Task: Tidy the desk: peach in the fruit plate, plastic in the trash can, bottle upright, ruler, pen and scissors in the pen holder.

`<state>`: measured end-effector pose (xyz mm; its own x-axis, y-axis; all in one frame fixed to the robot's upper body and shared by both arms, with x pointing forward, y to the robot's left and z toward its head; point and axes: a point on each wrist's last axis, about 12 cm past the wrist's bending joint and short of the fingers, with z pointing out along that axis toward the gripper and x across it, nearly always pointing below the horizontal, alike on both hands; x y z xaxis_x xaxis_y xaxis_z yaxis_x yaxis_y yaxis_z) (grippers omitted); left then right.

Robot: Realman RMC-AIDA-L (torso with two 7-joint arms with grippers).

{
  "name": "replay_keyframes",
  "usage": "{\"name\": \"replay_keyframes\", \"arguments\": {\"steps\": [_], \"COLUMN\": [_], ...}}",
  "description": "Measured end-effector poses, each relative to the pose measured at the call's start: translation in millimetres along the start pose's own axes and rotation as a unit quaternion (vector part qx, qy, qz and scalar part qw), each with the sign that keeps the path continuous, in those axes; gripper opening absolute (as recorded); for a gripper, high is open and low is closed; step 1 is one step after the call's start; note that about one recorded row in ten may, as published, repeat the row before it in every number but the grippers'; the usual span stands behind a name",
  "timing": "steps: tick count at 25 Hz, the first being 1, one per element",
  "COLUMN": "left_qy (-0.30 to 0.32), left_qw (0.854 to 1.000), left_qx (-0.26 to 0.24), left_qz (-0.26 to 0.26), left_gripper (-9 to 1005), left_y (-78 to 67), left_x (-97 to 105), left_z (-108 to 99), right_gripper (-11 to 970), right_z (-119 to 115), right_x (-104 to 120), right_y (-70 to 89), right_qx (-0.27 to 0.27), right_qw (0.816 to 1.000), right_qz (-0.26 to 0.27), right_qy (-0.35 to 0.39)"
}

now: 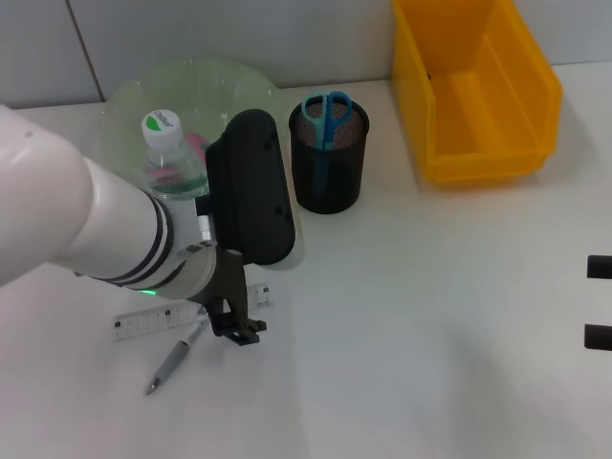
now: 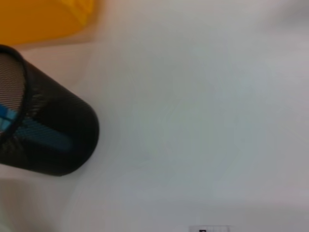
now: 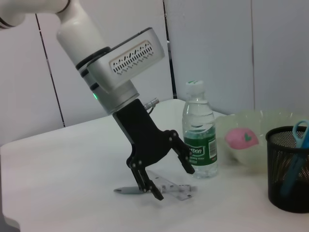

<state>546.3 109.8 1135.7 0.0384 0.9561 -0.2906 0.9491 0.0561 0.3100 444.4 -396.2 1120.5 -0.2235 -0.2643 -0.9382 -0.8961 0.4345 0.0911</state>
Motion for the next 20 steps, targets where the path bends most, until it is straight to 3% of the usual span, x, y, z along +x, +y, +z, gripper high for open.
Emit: {"name": "replay_keyframes", "arguments": {"steps": [20], "left_qy": [0.008], "left_qw": [0.998], "left_qx": [0.015], "left_qz": [0.063], "left_gripper": [825], "left_y": [12.6], "left_x": [2], "left_z": [11], "right_gripper": [811], "right_z": [15], "right_x": [-5], "right_y": [-6.2], "right_qx": [-0.011], "right_qw": [1.000], "right_qz": [0.026], "right_qy": [0.004]}}
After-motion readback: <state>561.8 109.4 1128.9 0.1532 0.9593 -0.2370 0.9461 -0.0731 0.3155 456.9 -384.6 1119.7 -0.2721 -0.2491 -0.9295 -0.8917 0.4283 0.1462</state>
